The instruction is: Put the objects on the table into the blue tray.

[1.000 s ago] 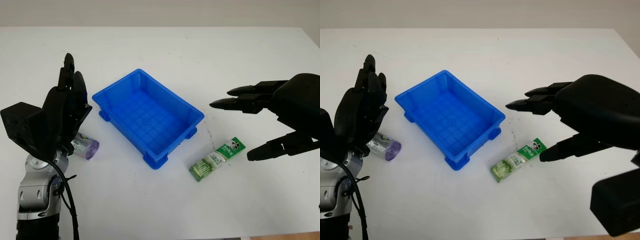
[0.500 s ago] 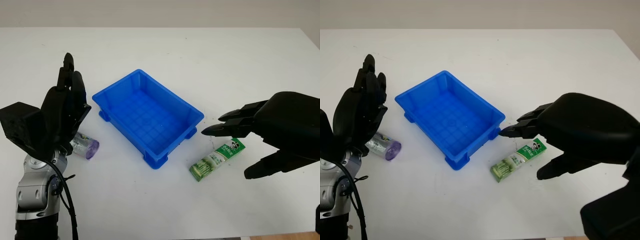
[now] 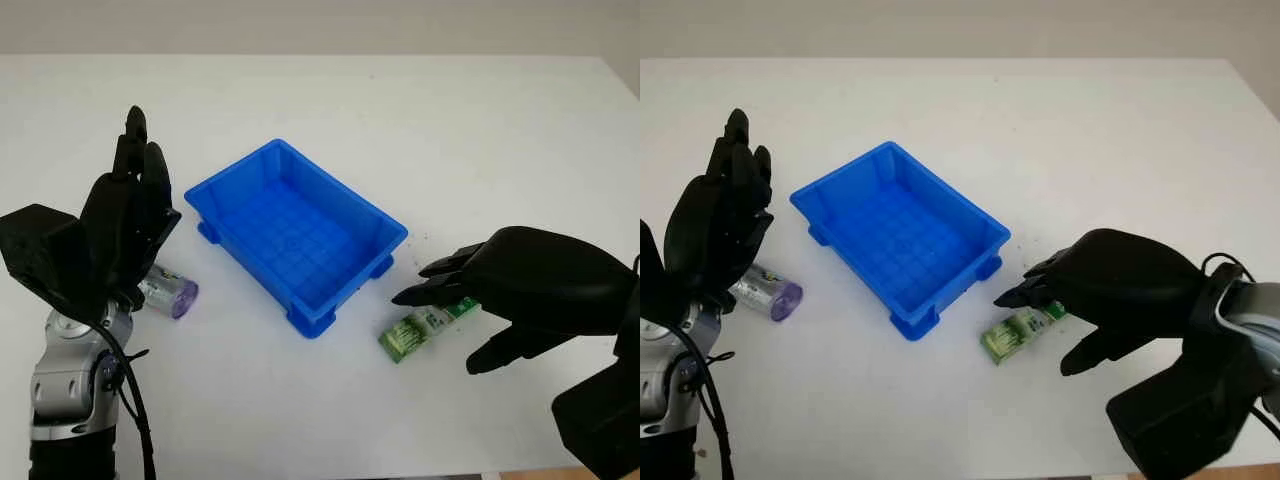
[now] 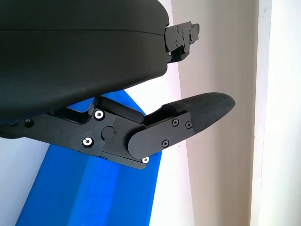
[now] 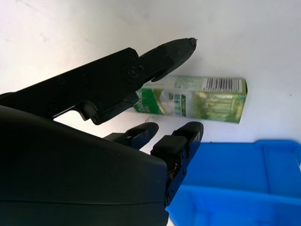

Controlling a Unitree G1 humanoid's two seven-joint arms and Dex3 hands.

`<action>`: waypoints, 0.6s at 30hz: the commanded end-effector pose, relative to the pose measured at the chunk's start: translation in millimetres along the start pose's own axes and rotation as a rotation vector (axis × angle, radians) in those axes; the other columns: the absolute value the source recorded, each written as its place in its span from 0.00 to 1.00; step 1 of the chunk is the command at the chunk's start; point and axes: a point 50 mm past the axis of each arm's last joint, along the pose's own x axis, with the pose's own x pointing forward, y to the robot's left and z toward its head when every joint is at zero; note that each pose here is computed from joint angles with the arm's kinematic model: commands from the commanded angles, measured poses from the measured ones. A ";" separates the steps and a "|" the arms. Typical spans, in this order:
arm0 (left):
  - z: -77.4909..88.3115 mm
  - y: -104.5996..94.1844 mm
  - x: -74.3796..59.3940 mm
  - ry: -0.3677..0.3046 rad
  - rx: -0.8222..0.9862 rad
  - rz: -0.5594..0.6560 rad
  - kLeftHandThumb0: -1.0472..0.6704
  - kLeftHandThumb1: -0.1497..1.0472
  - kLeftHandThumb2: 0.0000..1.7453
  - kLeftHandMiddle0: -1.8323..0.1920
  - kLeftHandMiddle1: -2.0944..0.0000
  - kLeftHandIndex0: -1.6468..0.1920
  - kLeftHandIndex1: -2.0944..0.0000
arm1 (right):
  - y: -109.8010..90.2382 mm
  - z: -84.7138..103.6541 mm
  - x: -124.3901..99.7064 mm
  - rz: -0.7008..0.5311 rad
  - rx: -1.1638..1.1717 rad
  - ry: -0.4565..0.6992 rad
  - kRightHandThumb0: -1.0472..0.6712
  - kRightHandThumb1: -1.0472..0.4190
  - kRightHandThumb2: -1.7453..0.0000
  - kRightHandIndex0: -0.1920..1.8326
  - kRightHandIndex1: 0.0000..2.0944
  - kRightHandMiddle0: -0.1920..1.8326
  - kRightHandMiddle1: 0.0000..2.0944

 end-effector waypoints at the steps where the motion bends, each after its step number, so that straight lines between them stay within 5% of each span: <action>1: 2.9 1.7 -2.3 -0.017 0.002 0.004 0.20 1.00 0.44 1.00 1.00 1.00 1.00 | 4.1 -0.9 3.8 -0.023 0.025 -0.029 0.34 0.16 0.98 0.40 0.04 0.41 0.05; 6: 2.3 2.6 -3.1 -0.014 0.007 0.012 0.20 1.00 0.44 1.00 1.00 1.00 1.00 | 8.6 -2.6 6.4 -0.084 -0.022 -0.074 0.35 0.15 0.97 0.47 0.15 0.47 0.10; 7: 2.3 2.6 -3.1 -0.014 0.006 0.010 0.20 1.00 0.44 1.00 1.00 1.00 1.00 | 9.0 -2.7 6.7 -0.117 -0.049 -0.082 0.34 0.14 0.97 0.34 0.48 0.43 0.23; 8: 2.2 2.6 -3.0 -0.014 0.005 0.010 0.20 1.00 0.44 1.00 1.00 1.00 1.00 | 9.3 -2.8 6.9 -0.144 -0.079 -0.089 0.34 0.13 0.97 0.28 0.68 0.38 0.37; 10: 1.9 2.3 -2.6 -0.011 0.009 0.009 0.20 1.00 0.44 1.00 1.00 1.00 1.00 | 9.7 -3.0 7.7 -0.226 -0.140 -0.104 0.32 0.08 0.96 0.23 0.92 0.26 0.66; 13: 1.4 2.0 -2.1 -0.006 0.006 0.008 0.20 1.00 0.44 1.00 1.00 1.00 1.00 | 10.9 -3.9 9.3 -0.312 -0.187 -0.123 0.28 0.01 0.96 0.35 0.99 0.21 0.95; 18: 1.4 1.5 -1.2 -0.002 0.001 0.011 0.19 1.00 0.43 1.00 1.00 1.00 1.00 | 8.6 -5.5 11.4 -0.409 -0.212 -0.149 0.25 0.00 0.94 0.50 1.00 0.33 1.00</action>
